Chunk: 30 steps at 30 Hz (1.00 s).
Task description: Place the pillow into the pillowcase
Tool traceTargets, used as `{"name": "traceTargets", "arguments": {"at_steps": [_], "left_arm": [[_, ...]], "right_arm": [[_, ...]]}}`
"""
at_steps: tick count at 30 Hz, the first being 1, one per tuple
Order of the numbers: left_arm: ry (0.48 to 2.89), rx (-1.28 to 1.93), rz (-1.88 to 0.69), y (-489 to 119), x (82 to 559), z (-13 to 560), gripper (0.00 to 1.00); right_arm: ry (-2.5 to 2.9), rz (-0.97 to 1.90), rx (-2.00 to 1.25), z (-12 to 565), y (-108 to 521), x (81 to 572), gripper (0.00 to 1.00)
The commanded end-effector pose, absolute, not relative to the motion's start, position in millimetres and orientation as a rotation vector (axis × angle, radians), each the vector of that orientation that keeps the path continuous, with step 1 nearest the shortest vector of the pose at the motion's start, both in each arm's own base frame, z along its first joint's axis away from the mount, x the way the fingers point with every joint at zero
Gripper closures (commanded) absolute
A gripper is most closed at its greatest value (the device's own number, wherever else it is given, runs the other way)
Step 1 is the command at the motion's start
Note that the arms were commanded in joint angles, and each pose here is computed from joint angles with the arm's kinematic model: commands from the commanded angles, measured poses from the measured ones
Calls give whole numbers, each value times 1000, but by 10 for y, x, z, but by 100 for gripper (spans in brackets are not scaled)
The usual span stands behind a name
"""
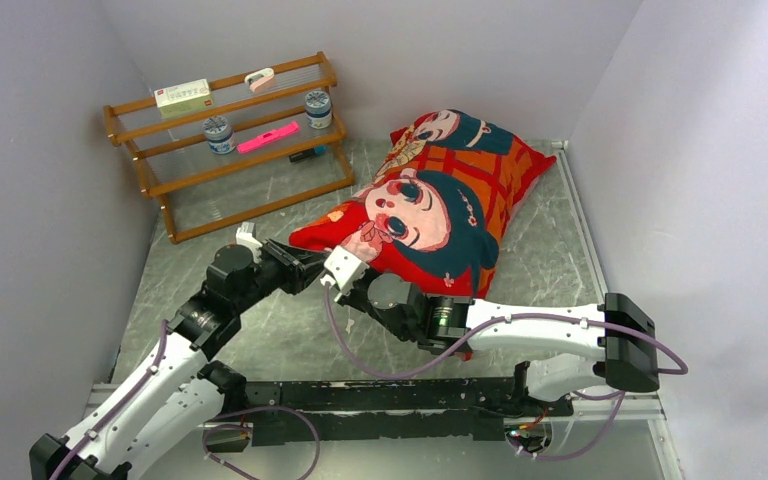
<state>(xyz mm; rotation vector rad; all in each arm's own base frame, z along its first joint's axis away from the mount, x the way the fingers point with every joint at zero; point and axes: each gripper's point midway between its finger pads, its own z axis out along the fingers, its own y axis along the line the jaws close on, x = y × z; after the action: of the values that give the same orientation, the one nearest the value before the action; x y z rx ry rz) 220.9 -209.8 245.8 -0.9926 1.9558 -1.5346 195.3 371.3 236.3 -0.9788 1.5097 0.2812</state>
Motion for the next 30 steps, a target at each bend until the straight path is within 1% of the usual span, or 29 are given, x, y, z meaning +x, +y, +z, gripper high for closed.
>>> {"name": "traceTargets", "arguments": {"at_steps": [1,2,5,6,7,9,12,14,16,19,21,24,27,30], "left_arm": [[1877,-962,-1597,-2109,2248,2609,92],[1866,-951,-1603,-2109,2249,2625,95],[1770,-821,-1618,-2093,2275,2827,95],[1712,-736,-1617,-2086,2283,2949,95],[1674,-669,-1602,-2073,2285,3029,95],[1621,-604,-1588,-2044,2273,3141,95],[1509,-520,-1621,-2018,2224,3288,95],[1421,-432,-1646,-2018,2174,3446,95],[1418,-393,-1647,-2048,2164,3463,95],[1397,-345,-1677,-2094,2133,3482,95],[1361,-325,-1706,-2097,2100,3501,95],[1311,-315,-1742,-2078,2057,3524,95],[1302,-299,-1742,-2081,2046,3533,95],[1292,-290,-1743,-2083,2043,3559,95]], "right_arm": [[1402,454,-828,2987,3921,1910,100],[1404,452,-828,2984,3917,1911,100],[1416,468,-841,2969,3931,1884,100],[1418,505,-880,2965,3981,1818,95],[1433,537,-913,2986,4022,1761,87],[1486,583,-944,3054,4060,1679,74],[1484,675,-945,3196,3960,1539,61],[1463,709,-920,3293,3834,1543,55],[1497,696,-879,3327,3685,1689,55],[1517,619,-857,3359,3540,1889,61],[1527,550,-870,3297,3504,1976,63],[1545,454,-901,3156,3469,2076,67],[1528,419,-921,3091,3458,2119,71],[1523,393,-937,3033,3459,2151,72]]}}
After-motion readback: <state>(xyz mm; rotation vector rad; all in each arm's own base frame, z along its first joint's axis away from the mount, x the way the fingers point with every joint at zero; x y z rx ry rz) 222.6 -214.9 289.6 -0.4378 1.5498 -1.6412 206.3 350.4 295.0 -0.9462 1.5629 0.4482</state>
